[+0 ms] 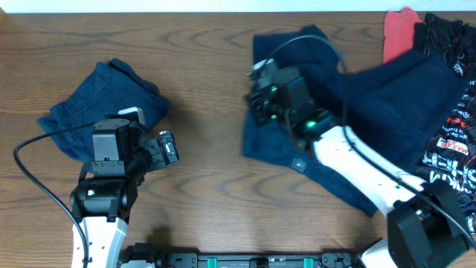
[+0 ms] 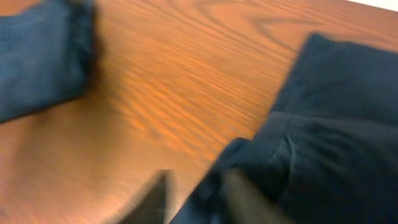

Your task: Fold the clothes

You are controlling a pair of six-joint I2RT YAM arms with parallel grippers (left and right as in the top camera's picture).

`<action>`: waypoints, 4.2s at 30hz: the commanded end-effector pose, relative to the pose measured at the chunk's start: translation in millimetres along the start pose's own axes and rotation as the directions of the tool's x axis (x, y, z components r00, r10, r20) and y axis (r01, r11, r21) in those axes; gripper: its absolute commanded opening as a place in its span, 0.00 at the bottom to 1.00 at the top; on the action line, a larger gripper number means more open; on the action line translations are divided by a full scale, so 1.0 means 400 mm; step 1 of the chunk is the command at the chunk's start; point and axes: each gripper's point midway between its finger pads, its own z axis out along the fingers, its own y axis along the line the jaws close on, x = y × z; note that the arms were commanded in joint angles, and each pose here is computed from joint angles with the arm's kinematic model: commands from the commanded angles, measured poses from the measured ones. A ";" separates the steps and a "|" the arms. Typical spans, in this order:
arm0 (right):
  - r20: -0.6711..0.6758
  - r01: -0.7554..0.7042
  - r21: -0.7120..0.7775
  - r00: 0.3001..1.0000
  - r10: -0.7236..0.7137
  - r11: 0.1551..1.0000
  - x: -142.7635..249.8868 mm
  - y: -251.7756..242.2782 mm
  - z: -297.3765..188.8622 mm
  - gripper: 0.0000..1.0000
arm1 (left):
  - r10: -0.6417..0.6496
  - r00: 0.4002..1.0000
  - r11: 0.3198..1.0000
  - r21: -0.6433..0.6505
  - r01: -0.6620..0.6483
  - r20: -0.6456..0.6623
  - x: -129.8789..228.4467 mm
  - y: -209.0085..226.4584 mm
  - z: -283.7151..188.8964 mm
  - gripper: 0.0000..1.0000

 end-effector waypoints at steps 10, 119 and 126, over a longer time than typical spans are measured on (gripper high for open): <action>-0.095 -0.037 0.265 0.993 0.064 0.963 0.033 -0.224 -0.143 0.99 | -0.024 1.000 0.996 0.081 0.025 -0.004 -0.008 -0.039 -0.009 0.98; -0.132 -0.305 0.653 0.855 0.501 0.693 0.236 -0.555 -0.522 0.99 | -0.050 0.707 0.901 0.273 0.336 -0.705 0.150 -0.229 0.322 0.78; -0.134 -0.305 0.653 0.855 0.501 0.693 0.236 -0.555 -0.522 0.99 | 0.045 0.591 0.926 0.256 0.279 -0.805 0.294 -0.330 0.267 0.78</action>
